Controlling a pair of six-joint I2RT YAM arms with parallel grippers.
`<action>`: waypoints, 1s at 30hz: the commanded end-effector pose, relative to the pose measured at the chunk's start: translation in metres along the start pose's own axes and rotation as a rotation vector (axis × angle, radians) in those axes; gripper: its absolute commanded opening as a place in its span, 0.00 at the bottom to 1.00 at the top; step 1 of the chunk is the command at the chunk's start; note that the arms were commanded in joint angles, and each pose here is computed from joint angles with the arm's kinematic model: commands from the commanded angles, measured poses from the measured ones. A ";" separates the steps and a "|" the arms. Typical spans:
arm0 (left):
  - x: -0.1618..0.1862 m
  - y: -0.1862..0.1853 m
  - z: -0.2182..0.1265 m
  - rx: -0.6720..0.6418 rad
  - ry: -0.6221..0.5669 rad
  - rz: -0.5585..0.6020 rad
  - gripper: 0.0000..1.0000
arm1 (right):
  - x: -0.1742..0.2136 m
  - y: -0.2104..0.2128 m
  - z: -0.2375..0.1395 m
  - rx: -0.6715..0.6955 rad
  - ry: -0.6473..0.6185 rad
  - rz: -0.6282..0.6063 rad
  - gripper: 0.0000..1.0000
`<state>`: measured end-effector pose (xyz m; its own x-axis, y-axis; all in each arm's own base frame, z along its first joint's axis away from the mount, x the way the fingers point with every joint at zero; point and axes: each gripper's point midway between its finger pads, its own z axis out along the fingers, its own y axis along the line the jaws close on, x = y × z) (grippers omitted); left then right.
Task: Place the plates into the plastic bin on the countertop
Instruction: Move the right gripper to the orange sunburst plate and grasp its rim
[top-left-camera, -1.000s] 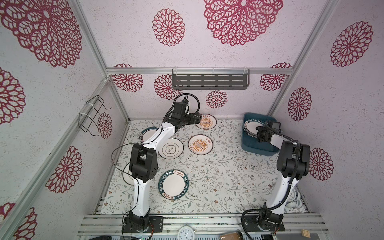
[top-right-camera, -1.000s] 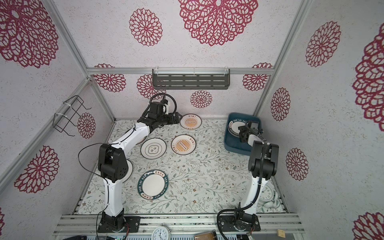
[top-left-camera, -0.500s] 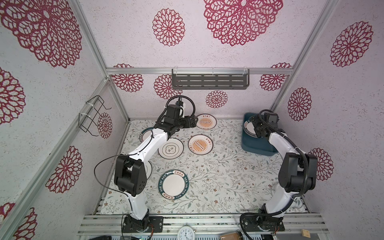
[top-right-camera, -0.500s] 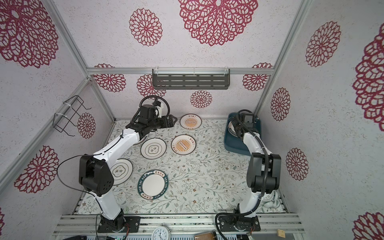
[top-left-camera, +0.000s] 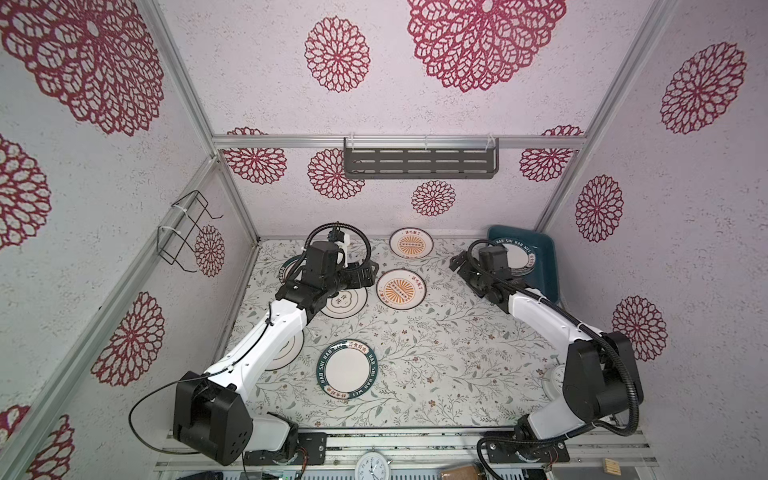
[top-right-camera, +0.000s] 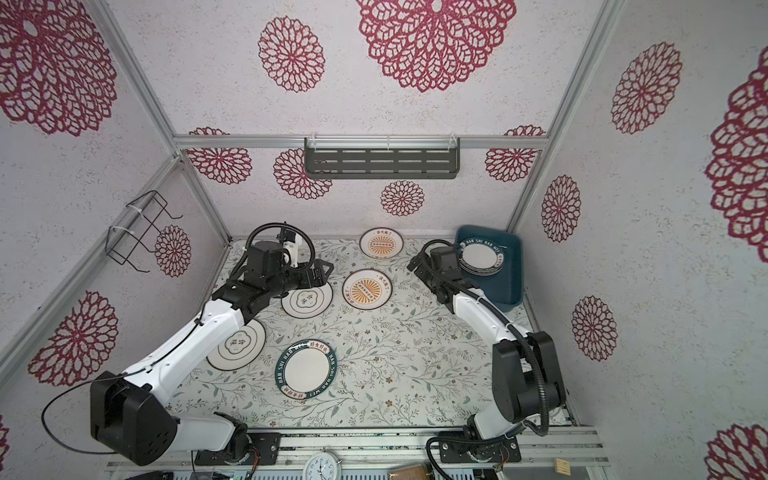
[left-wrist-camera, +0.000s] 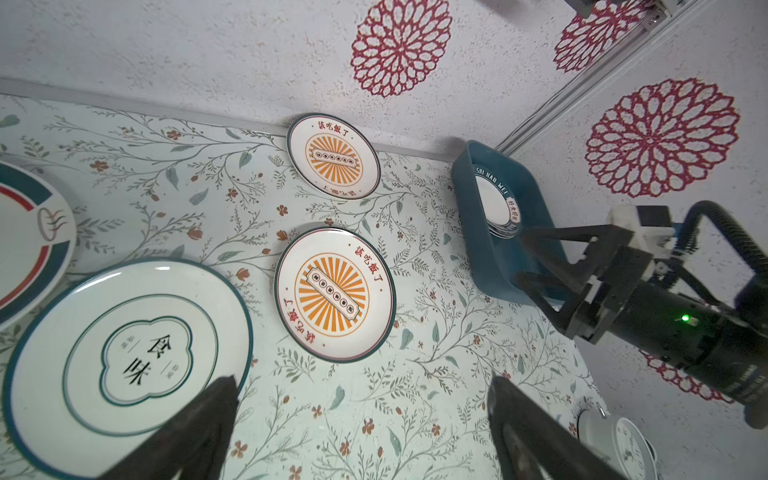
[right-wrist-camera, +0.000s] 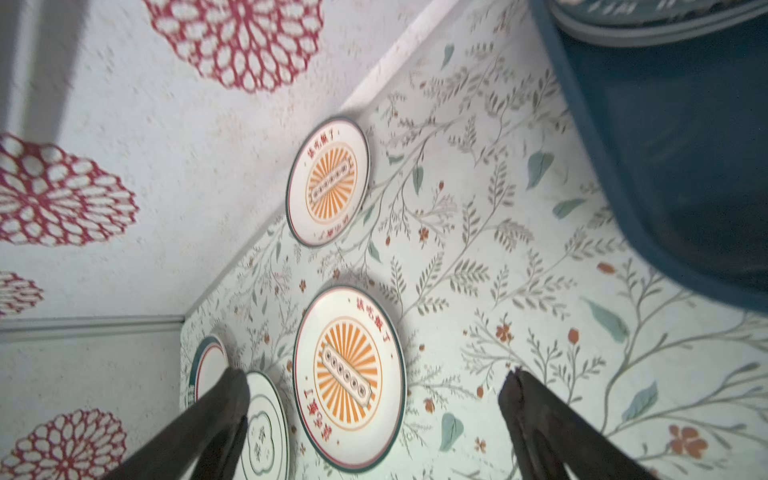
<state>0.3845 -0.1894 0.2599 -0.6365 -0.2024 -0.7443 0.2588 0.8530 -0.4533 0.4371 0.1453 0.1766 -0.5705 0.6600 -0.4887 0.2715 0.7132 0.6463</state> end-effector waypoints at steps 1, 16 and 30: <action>0.008 0.001 -0.014 -0.005 -0.002 -0.016 0.97 | 0.020 0.016 0.005 -0.058 0.021 0.014 0.99; 0.022 0.013 -0.037 -0.051 -0.044 -0.050 0.97 | 0.114 0.003 0.077 -0.073 0.271 0.061 0.88; -0.003 0.007 -0.034 -0.051 -0.111 -0.042 0.97 | 0.149 -0.010 0.118 -0.087 0.390 0.145 0.61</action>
<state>0.3568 -0.1621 0.2552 -0.6075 -0.2719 -0.7464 0.1680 0.8743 -0.4553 0.4494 0.2617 0.0483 -0.7725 0.5985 -0.2124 0.2575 0.6009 0.7567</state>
